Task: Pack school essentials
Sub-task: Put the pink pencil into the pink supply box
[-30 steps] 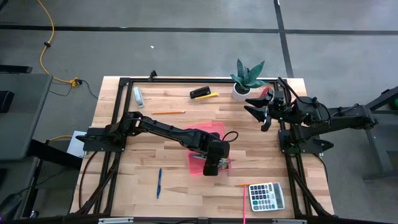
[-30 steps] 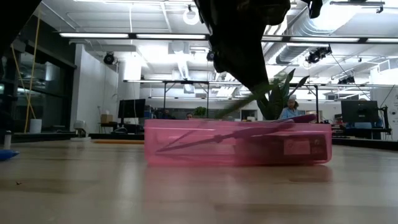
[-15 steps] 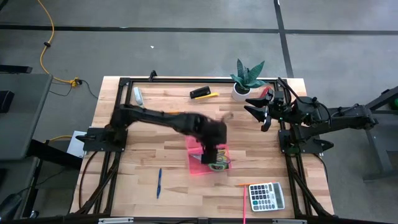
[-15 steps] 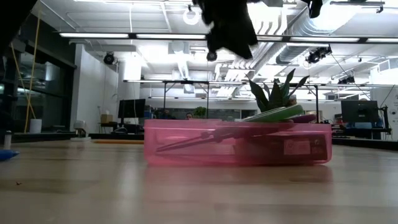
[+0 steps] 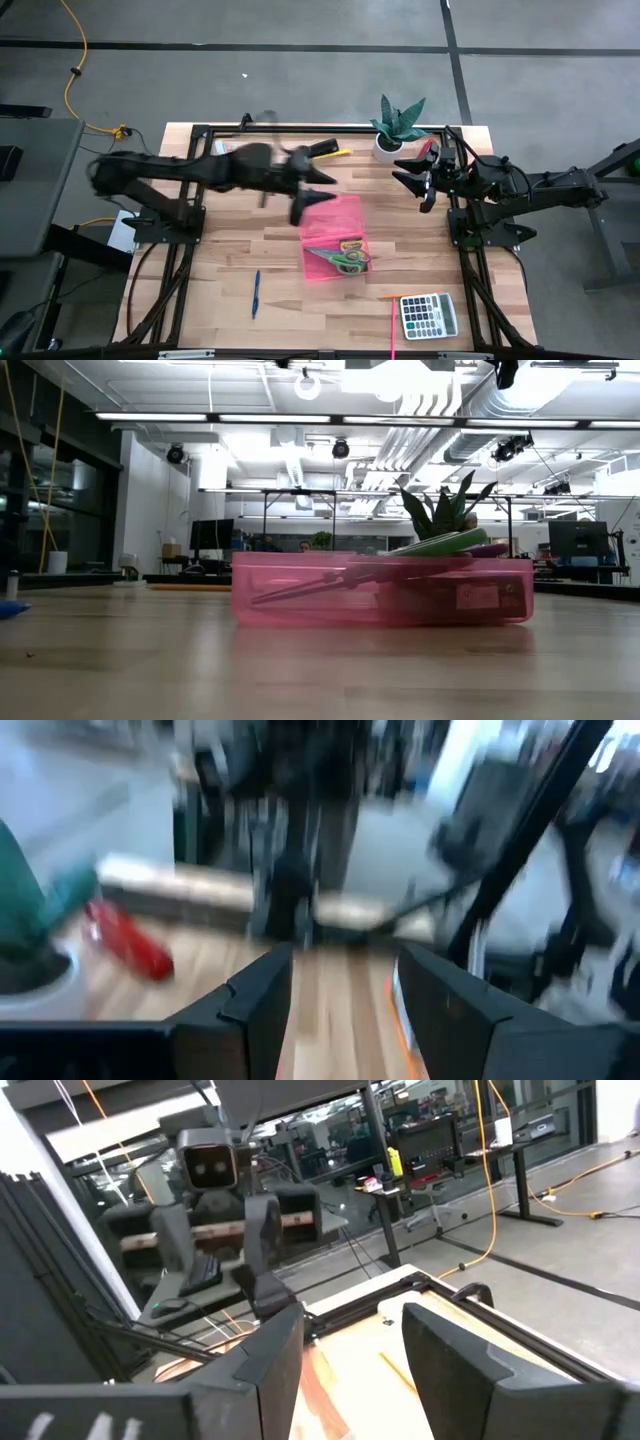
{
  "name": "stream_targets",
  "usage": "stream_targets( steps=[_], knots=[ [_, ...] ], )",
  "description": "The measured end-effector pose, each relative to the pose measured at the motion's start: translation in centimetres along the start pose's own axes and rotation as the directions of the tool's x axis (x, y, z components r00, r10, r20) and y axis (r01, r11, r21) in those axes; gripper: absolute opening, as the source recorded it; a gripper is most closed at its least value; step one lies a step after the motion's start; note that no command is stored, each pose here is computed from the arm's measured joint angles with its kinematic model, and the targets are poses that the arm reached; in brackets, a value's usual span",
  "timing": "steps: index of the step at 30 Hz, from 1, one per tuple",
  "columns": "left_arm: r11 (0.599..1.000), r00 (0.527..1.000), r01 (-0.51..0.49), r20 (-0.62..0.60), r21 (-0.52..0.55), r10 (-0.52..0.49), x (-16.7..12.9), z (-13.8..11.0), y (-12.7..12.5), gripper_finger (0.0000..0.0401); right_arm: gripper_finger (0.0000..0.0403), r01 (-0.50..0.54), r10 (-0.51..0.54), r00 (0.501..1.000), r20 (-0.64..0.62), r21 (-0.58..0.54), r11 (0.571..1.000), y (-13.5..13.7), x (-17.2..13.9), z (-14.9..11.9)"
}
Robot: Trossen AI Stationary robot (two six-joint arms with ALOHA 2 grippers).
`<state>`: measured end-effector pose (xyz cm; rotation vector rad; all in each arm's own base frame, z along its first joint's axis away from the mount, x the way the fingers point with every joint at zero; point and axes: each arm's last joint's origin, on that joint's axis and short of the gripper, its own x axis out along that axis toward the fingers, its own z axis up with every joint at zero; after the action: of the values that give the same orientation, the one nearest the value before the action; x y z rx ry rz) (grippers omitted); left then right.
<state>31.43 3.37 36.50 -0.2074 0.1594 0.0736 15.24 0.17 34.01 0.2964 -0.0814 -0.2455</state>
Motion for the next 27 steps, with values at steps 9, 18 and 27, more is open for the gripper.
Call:
stream_targets(
  steps=[9, 18, 27],
  knots=[
    [1.0, 0.931, -0.014, 0.364, -0.014, 0.019, -8.5, -3.3, 0.4, 0.0172, 0.0165, -0.004, 0.004, 1.0, 0.001, -0.035, 0.999, 0.0, 0.0, 0.0],
    [0.999, 0.908, -0.027, 0.418, -0.029, 0.036, -11.4, -3.8, 0.5, 0.0172, 0.0165, -0.004, 0.005, 1.0, 0.002, -0.035, 0.999, 0.0, 0.0, 0.0],
    [0.999, 0.912, -0.026, 0.409, -0.028, 0.035, -11.5, -3.9, 0.5, 0.0172, 0.0165, -0.005, 0.005, 1.0, 0.002, 0.013, 1.0, 0.0, 0.0, 0.0]
  ],
)
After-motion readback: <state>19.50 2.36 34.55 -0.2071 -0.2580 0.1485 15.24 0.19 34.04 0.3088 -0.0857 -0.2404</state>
